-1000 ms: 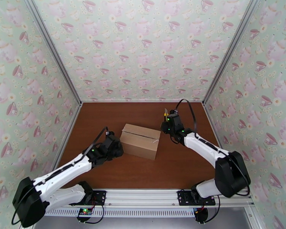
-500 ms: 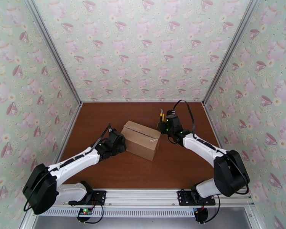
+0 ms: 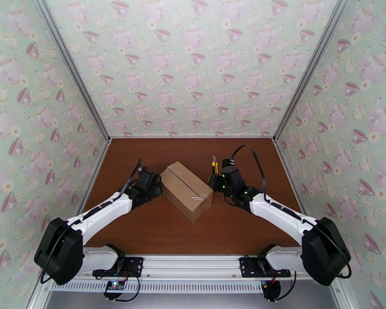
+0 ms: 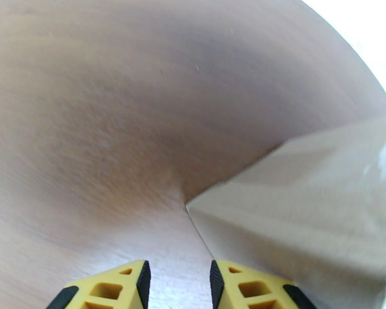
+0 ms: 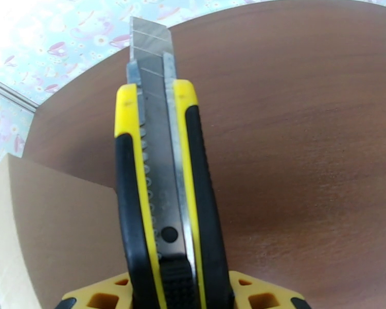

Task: Unpack the express box

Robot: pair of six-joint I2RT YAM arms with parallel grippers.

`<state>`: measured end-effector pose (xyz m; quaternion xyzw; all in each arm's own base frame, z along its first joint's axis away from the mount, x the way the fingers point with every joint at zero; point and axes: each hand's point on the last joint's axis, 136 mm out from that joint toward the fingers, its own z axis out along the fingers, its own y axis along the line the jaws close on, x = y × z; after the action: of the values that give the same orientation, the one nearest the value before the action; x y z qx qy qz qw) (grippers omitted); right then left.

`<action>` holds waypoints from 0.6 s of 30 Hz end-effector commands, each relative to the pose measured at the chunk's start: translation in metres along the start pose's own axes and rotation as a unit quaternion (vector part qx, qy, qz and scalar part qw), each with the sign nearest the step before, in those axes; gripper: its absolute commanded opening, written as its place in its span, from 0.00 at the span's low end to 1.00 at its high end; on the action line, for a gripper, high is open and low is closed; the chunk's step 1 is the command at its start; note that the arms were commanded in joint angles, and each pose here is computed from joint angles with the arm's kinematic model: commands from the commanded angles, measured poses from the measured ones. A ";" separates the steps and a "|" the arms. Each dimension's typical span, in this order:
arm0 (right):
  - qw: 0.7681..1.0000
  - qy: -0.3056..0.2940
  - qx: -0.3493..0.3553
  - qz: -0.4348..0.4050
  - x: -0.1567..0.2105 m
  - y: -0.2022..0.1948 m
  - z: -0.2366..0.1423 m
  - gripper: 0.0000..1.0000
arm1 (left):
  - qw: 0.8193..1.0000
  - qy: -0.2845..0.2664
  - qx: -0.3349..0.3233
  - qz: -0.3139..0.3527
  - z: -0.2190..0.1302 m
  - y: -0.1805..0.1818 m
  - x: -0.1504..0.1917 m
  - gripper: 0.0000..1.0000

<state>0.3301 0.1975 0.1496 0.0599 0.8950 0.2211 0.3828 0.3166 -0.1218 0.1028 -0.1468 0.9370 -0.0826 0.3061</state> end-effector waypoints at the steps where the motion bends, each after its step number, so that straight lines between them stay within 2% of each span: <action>1: 1.000 -0.011 0.004 0.017 0.002 -0.004 -0.008 0.00 | 1.000 -0.013 -0.005 0.016 -0.005 0.001 -0.012 0.38; 7: 0.999 -0.017 0.036 -0.002 0.001 -0.017 -0.015 0.00 | 1.000 -0.017 -0.010 0.022 -0.029 0.009 -0.016 0.38; 12: 0.999 -0.022 0.037 -0.015 -0.002 -0.016 -0.022 0.00 | 0.999 -0.043 0.008 0.033 -0.068 0.004 -0.035 0.39; 15: 0.999 -0.022 0.036 -0.019 -0.004 -0.016 -0.026 0.00 | 0.997 -0.048 0.034 0.041 -0.088 -0.008 -0.045 0.39; 18: 0.999 -0.021 0.032 -0.021 -0.005 -0.014 -0.030 0.00 | 0.994 -0.051 0.081 0.051 -0.104 -0.038 -0.060 0.40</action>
<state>0.3150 0.1767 0.1556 0.0653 0.8969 0.1906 0.3936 0.3109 -0.1167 0.2143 -0.1103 0.9125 -0.1157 0.3766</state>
